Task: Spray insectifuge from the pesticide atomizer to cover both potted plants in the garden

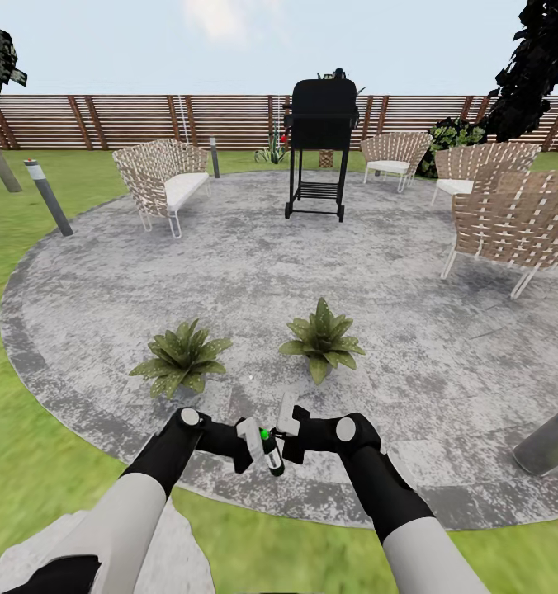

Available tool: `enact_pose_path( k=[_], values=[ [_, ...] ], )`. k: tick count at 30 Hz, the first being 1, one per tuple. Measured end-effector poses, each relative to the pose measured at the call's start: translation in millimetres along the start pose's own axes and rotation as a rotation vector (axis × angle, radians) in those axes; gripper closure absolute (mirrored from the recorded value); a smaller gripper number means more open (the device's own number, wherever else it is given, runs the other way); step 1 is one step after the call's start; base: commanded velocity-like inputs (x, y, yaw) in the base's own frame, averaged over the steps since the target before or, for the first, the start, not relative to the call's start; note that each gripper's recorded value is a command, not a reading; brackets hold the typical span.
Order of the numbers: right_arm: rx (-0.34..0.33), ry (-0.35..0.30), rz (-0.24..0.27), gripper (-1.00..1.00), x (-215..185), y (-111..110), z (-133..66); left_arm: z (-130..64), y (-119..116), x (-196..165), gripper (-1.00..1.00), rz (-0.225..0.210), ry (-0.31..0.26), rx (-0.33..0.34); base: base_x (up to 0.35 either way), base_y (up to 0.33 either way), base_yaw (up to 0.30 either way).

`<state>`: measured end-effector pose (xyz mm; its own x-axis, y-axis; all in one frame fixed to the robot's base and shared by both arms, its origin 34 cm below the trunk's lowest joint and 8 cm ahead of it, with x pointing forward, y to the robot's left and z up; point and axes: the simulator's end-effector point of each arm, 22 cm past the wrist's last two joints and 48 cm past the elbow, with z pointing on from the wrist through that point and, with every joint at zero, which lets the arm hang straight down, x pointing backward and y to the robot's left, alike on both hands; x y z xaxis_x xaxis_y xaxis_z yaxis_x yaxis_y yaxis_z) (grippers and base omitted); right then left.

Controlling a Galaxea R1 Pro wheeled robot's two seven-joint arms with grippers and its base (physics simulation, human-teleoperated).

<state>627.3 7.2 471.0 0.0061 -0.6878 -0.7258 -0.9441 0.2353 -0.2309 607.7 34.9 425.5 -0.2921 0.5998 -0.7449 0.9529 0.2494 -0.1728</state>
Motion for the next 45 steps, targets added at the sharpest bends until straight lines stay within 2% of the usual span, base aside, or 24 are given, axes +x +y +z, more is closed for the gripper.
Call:
enact_pose_path(
  k=[45],
  values=[
    [-0.003,0.002,0.003,1.00,1.2,1.1,0.6,1.7,-1.7,-5.2,1.00,-0.009,-0.020,0.004,0.000,0.000,0.000]
  ],
)
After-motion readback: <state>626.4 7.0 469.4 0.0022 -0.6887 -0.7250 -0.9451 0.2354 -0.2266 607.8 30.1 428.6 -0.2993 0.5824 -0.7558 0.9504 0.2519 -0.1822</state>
